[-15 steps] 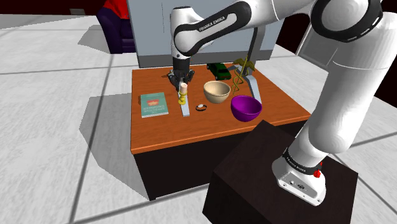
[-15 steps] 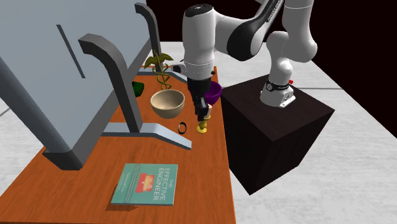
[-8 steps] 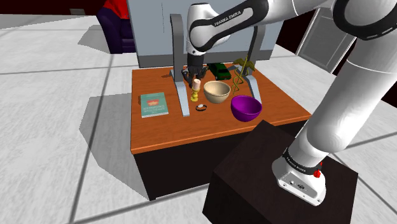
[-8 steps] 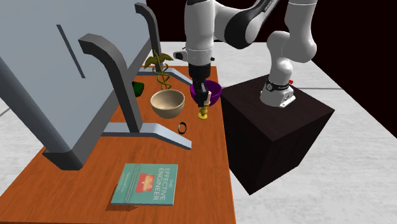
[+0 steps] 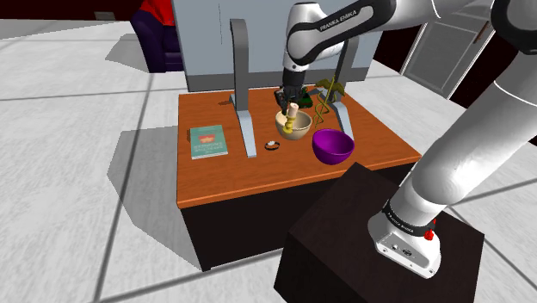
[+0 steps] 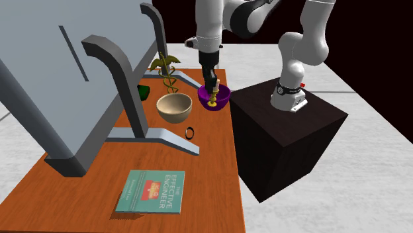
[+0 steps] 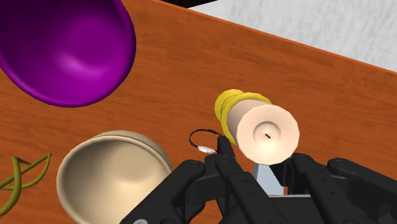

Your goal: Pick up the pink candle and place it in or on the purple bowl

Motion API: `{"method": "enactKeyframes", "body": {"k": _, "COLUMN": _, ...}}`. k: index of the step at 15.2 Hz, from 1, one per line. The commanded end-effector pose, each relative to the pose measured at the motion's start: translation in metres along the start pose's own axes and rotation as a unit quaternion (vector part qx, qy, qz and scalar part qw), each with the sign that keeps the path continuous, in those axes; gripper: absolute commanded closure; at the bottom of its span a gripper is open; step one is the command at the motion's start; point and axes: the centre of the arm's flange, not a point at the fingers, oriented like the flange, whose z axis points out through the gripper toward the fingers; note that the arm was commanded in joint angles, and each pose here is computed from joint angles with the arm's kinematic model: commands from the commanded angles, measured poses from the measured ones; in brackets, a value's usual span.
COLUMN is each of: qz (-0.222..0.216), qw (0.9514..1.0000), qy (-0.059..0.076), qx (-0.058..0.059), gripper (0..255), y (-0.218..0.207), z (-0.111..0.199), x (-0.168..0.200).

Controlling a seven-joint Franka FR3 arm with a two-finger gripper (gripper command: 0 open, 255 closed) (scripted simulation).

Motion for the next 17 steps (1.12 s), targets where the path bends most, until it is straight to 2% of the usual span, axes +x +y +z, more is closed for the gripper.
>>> {"method": "enactKeyframes", "body": {"k": 1, "qz": -0.001, "qw": 1.0000, "qy": 0.000, "qx": 0.000, "gripper": 255, "y": 0.026, "z": -0.002, "x": -0.011}}
{"method": "enactKeyframes", "body": {"k": 16, "qz": -0.001, "qw": 1.0000, "qy": 0.000, "qx": 0.000, "gripper": 255, "y": 0.217, "z": -0.018, "x": -0.074}}
{"method": "enactKeyframes", "body": {"k": 17, "qz": -0.001, "qw": 1.0000, "qy": 0.000, "qx": 0.000, "gripper": 255, "y": 0.217, "z": -0.013, "x": -0.074}}
